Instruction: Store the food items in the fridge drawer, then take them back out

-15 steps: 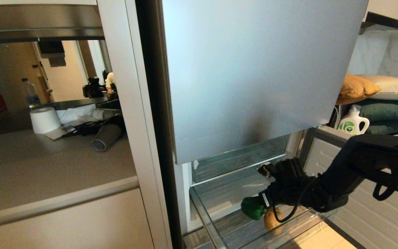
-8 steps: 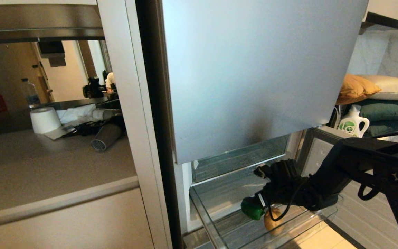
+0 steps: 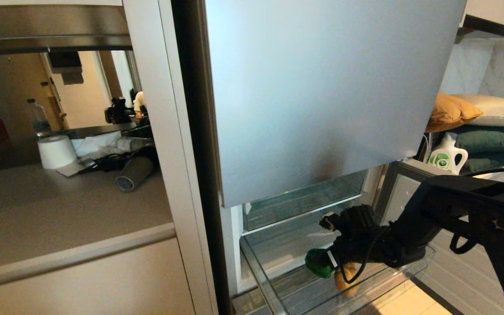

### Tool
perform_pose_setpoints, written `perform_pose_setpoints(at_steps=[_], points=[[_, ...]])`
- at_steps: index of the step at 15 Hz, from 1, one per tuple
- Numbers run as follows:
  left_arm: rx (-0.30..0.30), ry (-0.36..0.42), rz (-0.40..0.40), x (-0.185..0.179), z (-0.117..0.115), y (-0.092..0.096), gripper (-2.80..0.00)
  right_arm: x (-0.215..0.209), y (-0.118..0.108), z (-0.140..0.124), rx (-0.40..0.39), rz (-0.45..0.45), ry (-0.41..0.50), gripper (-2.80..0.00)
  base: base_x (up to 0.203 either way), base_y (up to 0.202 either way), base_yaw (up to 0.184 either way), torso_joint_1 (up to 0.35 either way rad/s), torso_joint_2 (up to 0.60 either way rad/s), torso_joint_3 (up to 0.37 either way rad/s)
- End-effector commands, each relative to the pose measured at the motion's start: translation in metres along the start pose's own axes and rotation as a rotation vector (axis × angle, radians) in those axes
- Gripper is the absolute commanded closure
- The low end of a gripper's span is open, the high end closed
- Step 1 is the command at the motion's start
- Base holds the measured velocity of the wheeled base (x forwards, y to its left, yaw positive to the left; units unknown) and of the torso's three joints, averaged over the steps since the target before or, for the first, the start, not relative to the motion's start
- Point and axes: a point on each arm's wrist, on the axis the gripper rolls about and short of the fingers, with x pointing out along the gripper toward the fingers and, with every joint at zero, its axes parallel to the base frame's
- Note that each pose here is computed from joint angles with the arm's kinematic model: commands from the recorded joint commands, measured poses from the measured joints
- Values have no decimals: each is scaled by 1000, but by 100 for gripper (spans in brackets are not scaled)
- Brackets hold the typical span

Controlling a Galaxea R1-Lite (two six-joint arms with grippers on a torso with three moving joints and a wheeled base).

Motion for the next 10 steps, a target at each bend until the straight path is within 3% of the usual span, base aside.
perform_pose_setpoints(at_steps=[1, 5, 10], points=[[0, -1, 1, 0, 0, 0, 0, -3, 2, 3, -30, -1, -1, -280, 0, 0, 0, 0, 0, 0], [0, -1, 1, 0, 0, 0, 0, -12, 2, 3, -44, 9, 60, -280, 0, 0, 0, 0, 0, 0], [0, -1, 1, 0, 0, 0, 0, -11, -2, 6, -47, 1, 54, -280, 0, 0, 0, 0, 0, 0]])
